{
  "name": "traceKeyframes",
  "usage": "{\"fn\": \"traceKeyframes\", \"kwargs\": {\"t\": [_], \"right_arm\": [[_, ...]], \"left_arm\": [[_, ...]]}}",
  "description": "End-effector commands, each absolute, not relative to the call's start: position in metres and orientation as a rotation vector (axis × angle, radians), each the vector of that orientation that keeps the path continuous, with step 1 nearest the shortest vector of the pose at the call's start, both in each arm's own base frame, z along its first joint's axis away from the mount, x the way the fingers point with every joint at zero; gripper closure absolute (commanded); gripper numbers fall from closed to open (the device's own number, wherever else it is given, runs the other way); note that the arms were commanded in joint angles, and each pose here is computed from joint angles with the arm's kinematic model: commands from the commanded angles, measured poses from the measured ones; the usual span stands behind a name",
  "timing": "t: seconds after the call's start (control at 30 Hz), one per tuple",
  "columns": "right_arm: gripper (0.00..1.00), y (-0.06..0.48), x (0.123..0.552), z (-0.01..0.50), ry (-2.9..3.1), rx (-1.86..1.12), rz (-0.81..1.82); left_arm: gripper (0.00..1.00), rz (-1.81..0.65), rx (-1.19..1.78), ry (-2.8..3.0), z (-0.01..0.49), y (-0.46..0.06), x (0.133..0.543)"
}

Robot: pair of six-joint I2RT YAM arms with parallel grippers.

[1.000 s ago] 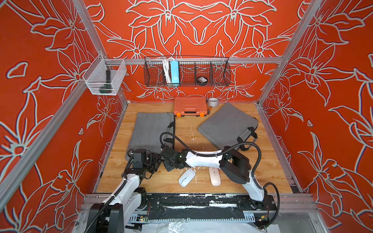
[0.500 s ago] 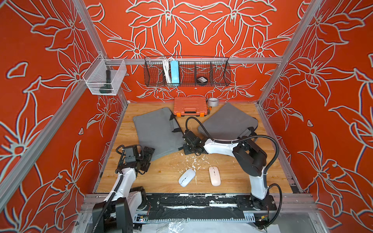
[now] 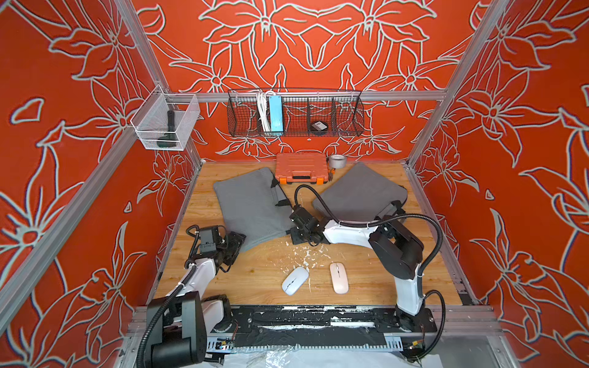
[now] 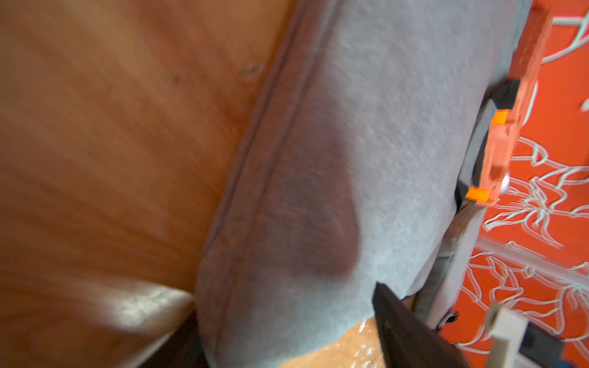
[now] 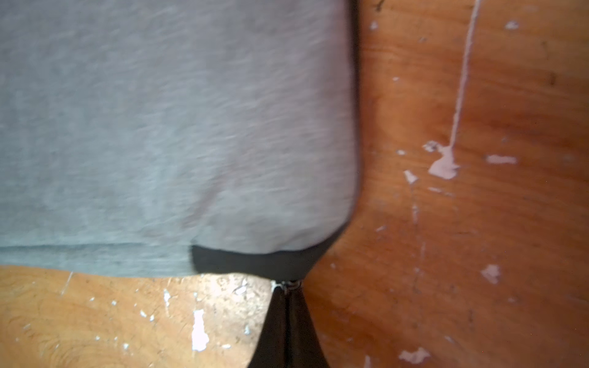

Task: Put the mouse into the laptop bag
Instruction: Unzip the zipper on the zippered laptop bag.

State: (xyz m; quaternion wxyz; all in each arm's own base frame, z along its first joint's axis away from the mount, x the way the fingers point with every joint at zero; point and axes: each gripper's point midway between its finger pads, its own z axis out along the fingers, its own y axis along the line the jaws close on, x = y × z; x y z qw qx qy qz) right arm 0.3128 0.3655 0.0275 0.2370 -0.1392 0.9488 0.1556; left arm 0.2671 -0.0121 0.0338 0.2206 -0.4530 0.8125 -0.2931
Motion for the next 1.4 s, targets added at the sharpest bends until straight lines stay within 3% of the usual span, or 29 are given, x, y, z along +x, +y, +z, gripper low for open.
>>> {"fn": "traceKeyframes", "kwargs": {"t": [0.0, 0.13, 0.37, 0.5, 0.6, 0.73, 0.83, 1.03, 1.07, 1.1, 1.2, 1.37], "right_arm": [[1.0, 0.381, 0.277, 0.033, 2.643, -0.501, 0.451], [1.0, 0.397, 0.258, 0.041, 2.618, -0.565, 0.47], [1.0, 0.427, 0.224, 0.051, 2.579, -0.68, 0.54], [1.0, 0.435, 0.217, 0.05, 2.572, -0.706, 0.548], [1.0, 0.436, 0.22, 0.051, 2.572, -0.707, 0.519], [0.7, 0.425, 0.229, 0.061, 2.544, -0.69, 0.432], [0.51, 0.421, 0.227, 0.074, 2.523, -0.7, 0.449], [0.29, 0.383, 0.224, 0.106, 2.462, -0.636, 0.418], [0.22, 0.375, 0.224, 0.113, 2.451, -0.612, 0.416], [0.01, 0.364, 0.224, 0.119, 2.447, -0.576, 0.398], [0.01, 0.326, 0.224, 0.132, 2.46, -0.46, 0.336], [0.01, 0.274, 0.214, 0.135, 2.503, -0.286, 0.266]], "left_arm": [[0.65, -0.873, -1.24, 2.325, 0.015, -0.037, 0.254], [0.85, -0.814, -1.269, 2.323, 0.013, -0.031, 0.253], [0.95, -0.769, -1.3, 2.328, 0.016, -0.025, 0.254], [0.92, -0.708, -1.355, 2.316, 0.017, -0.01, 0.249], [0.7, -0.653, -1.446, 2.296, 0.014, 0.008, 0.238], [0.32, -0.577, -1.551, 2.287, 0.018, 0.03, 0.221], [0.18, -0.513, -1.652, 2.263, 0.025, 0.045, 0.209], [0.16, -0.427, -1.776, 2.361, 0.052, 0.054, 0.203], [0.17, -0.431, -1.748, 2.389, 0.059, 0.055, 0.208], [0.2, -0.462, -1.677, 2.411, 0.068, 0.056, 0.218], [0.28, -0.55, -1.465, 2.401, 0.097, 0.059, 0.251], [0.26, -0.841, -1.165, 2.221, 0.15, 0.035, 0.29]]}}
